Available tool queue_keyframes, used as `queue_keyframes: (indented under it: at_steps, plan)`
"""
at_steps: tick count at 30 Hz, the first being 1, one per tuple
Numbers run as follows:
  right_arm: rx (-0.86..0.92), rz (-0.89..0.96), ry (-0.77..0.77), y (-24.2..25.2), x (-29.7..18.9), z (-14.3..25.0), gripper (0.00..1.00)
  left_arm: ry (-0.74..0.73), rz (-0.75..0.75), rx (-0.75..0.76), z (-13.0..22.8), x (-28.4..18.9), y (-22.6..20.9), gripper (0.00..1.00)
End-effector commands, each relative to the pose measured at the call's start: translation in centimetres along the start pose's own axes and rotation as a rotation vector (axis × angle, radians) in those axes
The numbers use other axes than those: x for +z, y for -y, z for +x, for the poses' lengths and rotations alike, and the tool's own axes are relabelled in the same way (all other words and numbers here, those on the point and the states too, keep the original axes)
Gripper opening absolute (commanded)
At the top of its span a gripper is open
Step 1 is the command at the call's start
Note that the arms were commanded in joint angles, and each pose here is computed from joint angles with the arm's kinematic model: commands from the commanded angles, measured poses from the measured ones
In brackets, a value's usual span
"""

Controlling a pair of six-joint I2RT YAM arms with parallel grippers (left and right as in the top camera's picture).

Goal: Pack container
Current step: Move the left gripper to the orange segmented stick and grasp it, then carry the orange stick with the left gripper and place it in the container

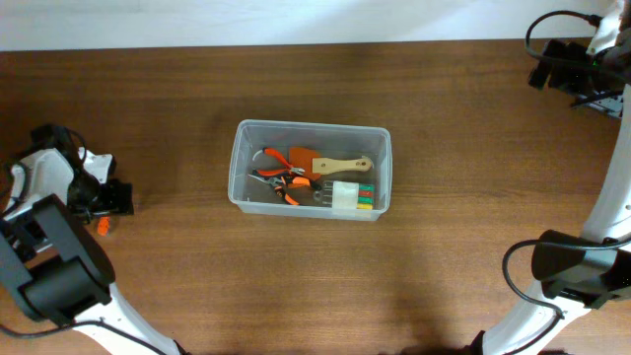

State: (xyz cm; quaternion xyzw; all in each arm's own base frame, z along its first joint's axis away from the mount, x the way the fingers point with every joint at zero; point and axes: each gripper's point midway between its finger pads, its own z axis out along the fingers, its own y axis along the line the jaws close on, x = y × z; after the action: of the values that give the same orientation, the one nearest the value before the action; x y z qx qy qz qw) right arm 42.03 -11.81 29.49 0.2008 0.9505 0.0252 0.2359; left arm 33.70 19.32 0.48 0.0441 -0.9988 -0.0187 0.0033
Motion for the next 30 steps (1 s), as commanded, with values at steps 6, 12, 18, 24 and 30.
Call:
queue_keyframes:
  at_steps: [6, 12, 18, 24, 30]
  plan:
    - [0.005, -0.003, -0.006, 0.1, 0.2, 0.1, 0.98, -0.002, 0.013, 0.123, -0.3, 1.6, 0.0, 0.70]
    - [0.005, -0.003, -0.006, 0.1, 0.2, 0.1, 0.98, 0.012, 0.007, 0.176, -0.6, 1.6, -0.1, 0.55]
    - [0.005, -0.003, -0.006, 0.1, 0.2, 0.1, 0.98, 0.038, -0.009, 0.176, -1.3, 1.6, -0.5, 0.16]
    - [0.005, -0.003, -0.006, 0.1, 0.2, 0.1, 0.98, 0.051, -0.015, 0.186, -2.3, -0.4, -0.4, 0.02]
    - [0.005, -0.003, -0.006, 0.1, 0.2, 0.1, 0.99, 0.178, -0.070, 0.268, -6.8, -10.4, 1.5, 0.02]
